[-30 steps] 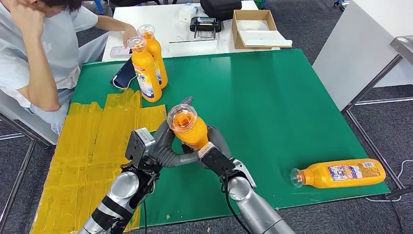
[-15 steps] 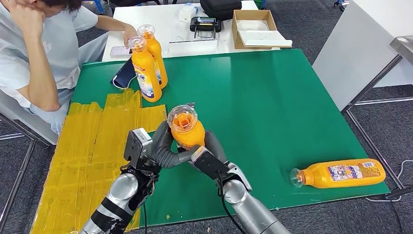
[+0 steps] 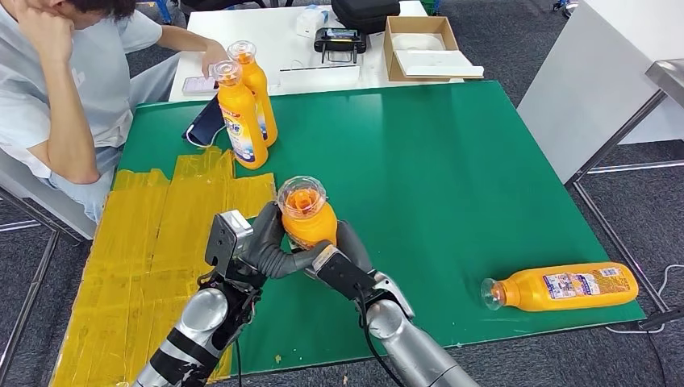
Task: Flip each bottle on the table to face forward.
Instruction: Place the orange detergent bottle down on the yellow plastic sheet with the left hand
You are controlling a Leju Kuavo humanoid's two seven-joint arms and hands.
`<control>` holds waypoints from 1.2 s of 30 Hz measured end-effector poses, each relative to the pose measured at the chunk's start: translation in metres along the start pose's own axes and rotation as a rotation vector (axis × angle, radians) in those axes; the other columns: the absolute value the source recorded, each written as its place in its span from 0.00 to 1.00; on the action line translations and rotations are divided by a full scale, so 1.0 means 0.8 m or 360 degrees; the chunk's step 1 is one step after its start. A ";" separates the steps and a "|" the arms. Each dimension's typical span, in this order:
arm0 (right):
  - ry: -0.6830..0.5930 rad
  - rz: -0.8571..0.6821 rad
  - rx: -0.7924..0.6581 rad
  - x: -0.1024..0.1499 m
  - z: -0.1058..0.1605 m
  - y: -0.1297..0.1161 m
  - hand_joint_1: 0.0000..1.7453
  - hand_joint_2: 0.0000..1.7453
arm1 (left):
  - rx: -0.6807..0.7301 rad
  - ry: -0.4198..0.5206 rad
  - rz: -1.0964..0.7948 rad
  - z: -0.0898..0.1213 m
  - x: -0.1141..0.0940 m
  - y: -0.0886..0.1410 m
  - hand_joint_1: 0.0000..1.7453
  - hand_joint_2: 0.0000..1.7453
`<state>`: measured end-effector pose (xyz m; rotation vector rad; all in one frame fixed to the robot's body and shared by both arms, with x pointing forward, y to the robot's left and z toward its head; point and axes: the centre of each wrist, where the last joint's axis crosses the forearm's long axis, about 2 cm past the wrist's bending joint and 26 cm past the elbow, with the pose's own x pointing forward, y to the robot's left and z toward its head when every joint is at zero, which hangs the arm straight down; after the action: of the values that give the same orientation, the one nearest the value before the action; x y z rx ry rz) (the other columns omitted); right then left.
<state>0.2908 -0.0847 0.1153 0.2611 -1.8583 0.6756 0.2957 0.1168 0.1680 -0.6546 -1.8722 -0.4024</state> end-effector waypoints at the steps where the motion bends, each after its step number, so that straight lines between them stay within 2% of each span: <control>1: 0.0000 0.0000 -0.0003 0.000 0.000 0.000 1.00 1.00 | 0.0001 0.0001 0.0001 0.000 0.000 0.000 1.00 1.00; 9: 0.0003 -0.0005 -0.0015 -0.001 0.000 0.003 1.00 1.00 | 0.0003 0.0007 0.0003 0.000 -0.001 0.000 1.00 1.00; 10: 0.0002 -0.0006 -0.0019 -0.001 0.000 0.003 0.91 1.00 | 0.0003 0.0007 0.0003 0.000 -0.001 0.000 1.00 1.00; 13: -0.0001 -0.0021 -0.0053 -0.001 0.000 0.002 0.16 1.00 | 0.0014 0.0002 0.0004 0.000 -0.001 0.000 1.00 1.00; 14: -0.0006 -0.0032 -0.0072 0.000 -0.001 0.002 0.00 1.00 | 0.0025 -0.0003 0.0002 0.000 -0.001 0.001 1.00 1.00; 18: -0.0055 -0.0097 -0.0171 0.010 0.001 -0.006 0.00 1.00 | 0.0114 -0.0051 -0.0082 0.002 0.004 0.008 1.00 1.00; 25: -0.0244 -0.0137 -0.0356 0.042 0.004 -0.044 0.00 1.00 | 0.0276 -0.0129 -0.0302 0.010 0.025 0.052 1.00 1.00; 30: -0.0316 -0.0129 -0.0397 0.055 0.006 -0.056 0.00 1.00 | 0.0304 -0.0152 -0.0342 0.013 0.033 0.064 1.00 1.00; 32: -0.0335 -0.0131 -0.0403 0.057 0.007 -0.057 0.00 0.50 | 0.0312 -0.0154 -0.0363 0.014 0.034 0.067 1.00 1.00; 34: -0.0359 -0.0134 -0.0412 0.060 0.009 -0.059 0.00 0.50 | 0.0331 -0.0150 -0.0422 0.015 0.035 0.072 1.00 1.00; 36: -0.0388 -0.0131 -0.0430 0.065 0.011 -0.063 0.00 1.00 | 0.0369 -0.0145 -0.0558 0.018 0.037 0.080 1.00 1.00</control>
<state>0.2883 -0.1238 0.1768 0.2499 -2.1329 0.3414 0.3156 0.1825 0.1883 -0.1902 -2.0872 -0.3760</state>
